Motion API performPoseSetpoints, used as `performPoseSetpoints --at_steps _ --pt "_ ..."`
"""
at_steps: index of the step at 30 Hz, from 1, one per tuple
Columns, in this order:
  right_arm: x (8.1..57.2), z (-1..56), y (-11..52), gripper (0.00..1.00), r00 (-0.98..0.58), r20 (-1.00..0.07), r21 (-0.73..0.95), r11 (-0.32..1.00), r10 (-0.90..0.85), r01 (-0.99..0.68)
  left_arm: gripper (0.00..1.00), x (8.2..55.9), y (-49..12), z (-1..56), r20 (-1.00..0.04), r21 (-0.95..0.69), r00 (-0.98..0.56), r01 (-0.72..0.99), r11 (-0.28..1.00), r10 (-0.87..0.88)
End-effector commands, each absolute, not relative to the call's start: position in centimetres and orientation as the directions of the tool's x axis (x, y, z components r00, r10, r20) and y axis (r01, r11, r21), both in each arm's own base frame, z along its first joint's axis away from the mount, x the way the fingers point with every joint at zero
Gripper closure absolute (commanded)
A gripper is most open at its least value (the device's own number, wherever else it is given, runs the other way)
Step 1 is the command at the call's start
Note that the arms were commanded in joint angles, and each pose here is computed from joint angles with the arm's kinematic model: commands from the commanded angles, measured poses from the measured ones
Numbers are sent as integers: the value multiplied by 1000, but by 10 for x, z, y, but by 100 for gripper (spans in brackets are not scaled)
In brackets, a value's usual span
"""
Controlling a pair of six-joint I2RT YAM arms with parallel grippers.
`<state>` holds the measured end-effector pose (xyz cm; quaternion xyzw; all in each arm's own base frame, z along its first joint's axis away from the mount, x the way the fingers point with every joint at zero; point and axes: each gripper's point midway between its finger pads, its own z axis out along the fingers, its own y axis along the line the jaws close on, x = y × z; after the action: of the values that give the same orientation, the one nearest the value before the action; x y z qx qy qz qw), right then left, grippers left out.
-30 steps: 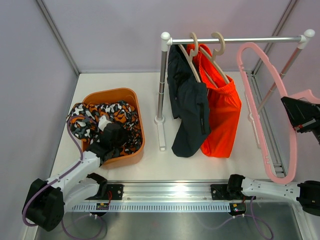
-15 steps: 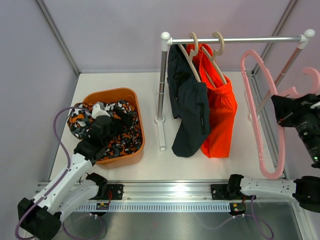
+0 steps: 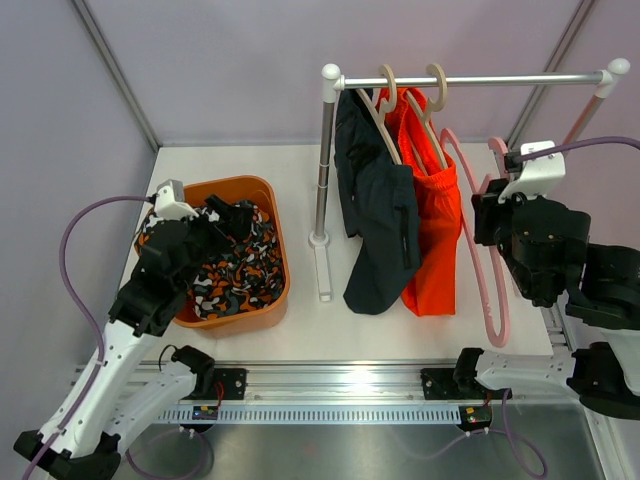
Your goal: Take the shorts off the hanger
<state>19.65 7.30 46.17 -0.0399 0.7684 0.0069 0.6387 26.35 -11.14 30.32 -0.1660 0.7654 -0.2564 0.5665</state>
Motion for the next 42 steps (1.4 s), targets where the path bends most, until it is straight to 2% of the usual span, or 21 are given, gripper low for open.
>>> performPoseSetpoints --at_steps 1,8,9,18,26,34,42 --pt "199 465 98 100 -180 -983 2 984 -31 -177 1 254 -111 331 -806 -569 -267 106 816 -528" --pt "225 452 102 100 -223 -973 -27 992 -54 -122 1 248 -109 343 -819 -557 -251 134 820 -515" --pt "233 451 93 100 -227 -973 -25 997 -42 -78 1 246 -109 346 -823 -555 -244 143 820 -514" --pt "275 446 72 100 -228 -974 2 999 -7 -40 1 240 -108 360 -835 -543 -216 184 819 -506" --pt "303 459 53 100 -155 -987 56 996 46 -66 1 238 -113 363 -846 -528 -221 221 820 -485" --pt "331 462 58 100 -99 -992 101 973 82 -207 1 236 -120 366 -854 -516 -236 264 815 -464" --pt "359 476 40 100 -84 -986 160 965 146 -207 1 235 -122 368 -866 -495 -235 285 821 -441"
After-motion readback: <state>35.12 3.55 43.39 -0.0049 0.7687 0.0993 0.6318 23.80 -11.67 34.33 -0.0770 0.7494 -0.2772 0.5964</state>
